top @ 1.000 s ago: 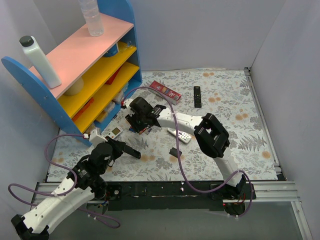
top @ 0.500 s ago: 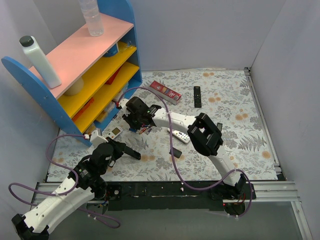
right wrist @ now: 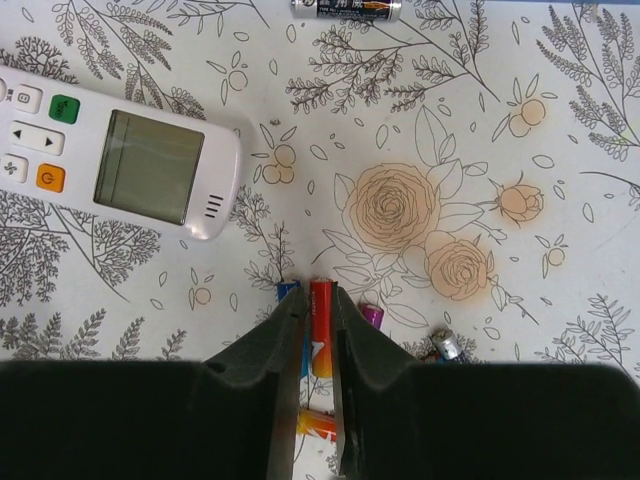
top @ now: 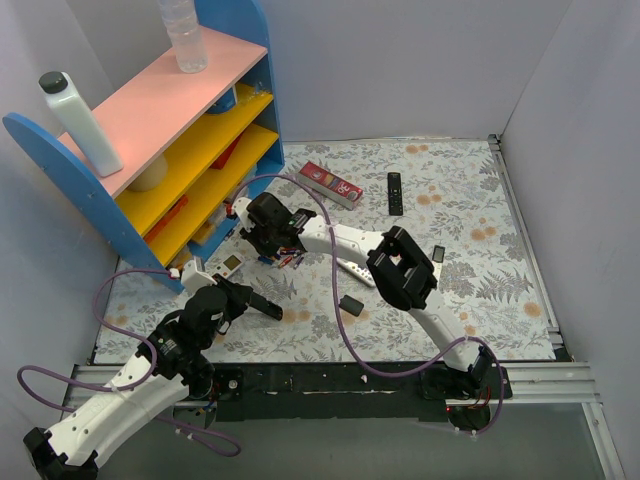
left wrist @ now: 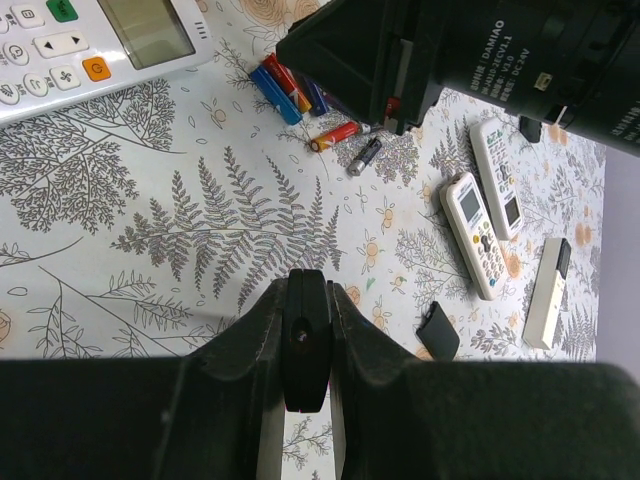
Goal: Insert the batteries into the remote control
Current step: Pick up the battery from the center of the board.
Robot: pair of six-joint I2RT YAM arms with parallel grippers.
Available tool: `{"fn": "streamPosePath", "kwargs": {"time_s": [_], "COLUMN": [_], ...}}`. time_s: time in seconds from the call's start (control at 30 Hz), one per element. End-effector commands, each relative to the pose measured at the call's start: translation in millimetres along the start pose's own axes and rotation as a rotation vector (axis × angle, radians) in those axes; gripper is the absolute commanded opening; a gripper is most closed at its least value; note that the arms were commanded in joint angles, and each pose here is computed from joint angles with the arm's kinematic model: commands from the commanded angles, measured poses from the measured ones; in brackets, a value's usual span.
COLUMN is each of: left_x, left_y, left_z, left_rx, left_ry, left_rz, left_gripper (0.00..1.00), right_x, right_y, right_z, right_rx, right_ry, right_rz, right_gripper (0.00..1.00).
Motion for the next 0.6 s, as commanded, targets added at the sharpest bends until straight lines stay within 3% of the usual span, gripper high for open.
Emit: {"fn": "streamPosePath", "kwargs": {"time_s": [0.0, 0.57], "left_x": [0, 3], "left_y": [-2, 1], "left_z": [-2, -1], "left_rx": [-0.01, -0.007], "left_ry": [0.006, 0.003], "left_rz": [-0.013, -0.004], "left_gripper": [0.0, 0.0], "right_x": [6, 20], "right_y": [-11, 15], "right_z": [-4, -11], "right_rx": [-0.021, -0.037], "right_ry": [0.018, 0.069], "right_rz": [-0.036, 0.051], "right_gripper": [0.22, 0.23]}}
Point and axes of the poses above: each gripper's point midway between its finger pads, its own x axis out along the fingers, its own z axis along the line the jaws close on, y = z × x, the point moved 8 cm from there along -x, back along the fingers, and after that the axes turned 2 degrees about x, right-handed, at the moved point
